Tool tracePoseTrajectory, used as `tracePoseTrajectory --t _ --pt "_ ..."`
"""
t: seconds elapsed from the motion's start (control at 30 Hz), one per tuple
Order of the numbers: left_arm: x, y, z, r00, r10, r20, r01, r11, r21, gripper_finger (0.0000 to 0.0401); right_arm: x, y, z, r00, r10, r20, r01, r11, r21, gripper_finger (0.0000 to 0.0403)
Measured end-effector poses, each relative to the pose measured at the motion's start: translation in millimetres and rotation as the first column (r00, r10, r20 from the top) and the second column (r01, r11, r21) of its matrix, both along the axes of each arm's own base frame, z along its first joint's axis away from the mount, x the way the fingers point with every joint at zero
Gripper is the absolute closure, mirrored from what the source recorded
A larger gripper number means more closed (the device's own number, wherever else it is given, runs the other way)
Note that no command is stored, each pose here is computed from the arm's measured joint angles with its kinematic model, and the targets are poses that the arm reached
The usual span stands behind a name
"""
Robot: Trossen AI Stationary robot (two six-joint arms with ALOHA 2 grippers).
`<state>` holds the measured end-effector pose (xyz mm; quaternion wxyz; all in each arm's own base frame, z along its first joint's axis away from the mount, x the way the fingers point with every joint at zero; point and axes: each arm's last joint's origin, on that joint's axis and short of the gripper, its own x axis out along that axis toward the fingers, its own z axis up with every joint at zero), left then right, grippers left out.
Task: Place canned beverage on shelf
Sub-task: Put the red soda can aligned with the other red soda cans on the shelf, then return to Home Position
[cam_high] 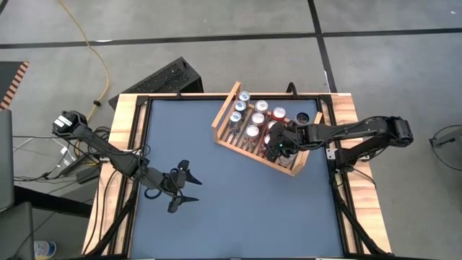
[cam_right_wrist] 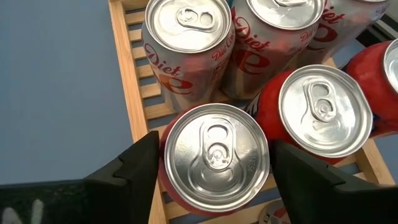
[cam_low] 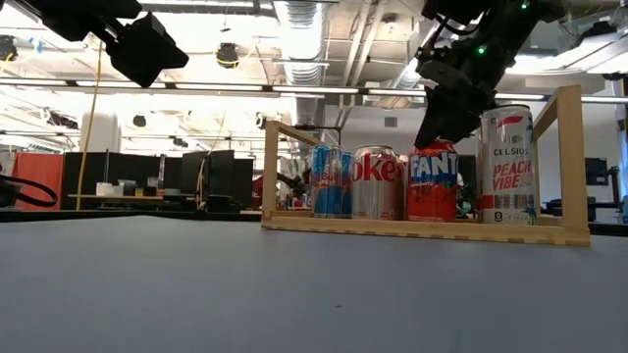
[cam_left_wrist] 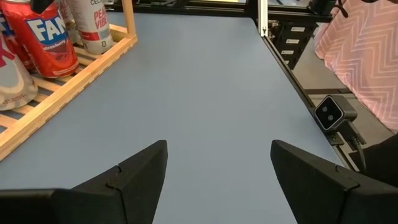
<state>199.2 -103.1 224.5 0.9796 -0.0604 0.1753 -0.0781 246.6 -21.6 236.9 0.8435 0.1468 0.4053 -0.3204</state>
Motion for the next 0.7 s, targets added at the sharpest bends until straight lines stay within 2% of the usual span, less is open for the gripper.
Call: tracePoseTrajectory --t 0.23,0.43,0.57,0.7 --pt "0.0 0.0 0.0 1.000 0.000 0.000 0.000 1.000 0.000 0.0126 3.4 1.0 8.7 0.999 0.025 0.023 -0.025 0.999 0.032 0.0125" --pt "0.0 0.0 0.0 1.000 0.001 0.000 -0.001 1.000 0.000 0.0126 6.7 0.3 21.0 0.998 0.043 0.041 -0.044 0.999 0.009 0.0125" --pt "0.0 0.0 -0.1 1.000 0.002 0.000 -0.002 1.000 0.000 0.0126 3.8 -2.1 28.3 1.000 0.024 0.000 -0.024 1.000 -0.004 0.0125" --pt "0.0 0.0 0.0 1.000 0.003 0.000 -0.003 1.000 0.000 0.0126 2.2 1.3 49.0 0.999 0.046 -0.009 -0.046 0.999 -0.012 0.0125"
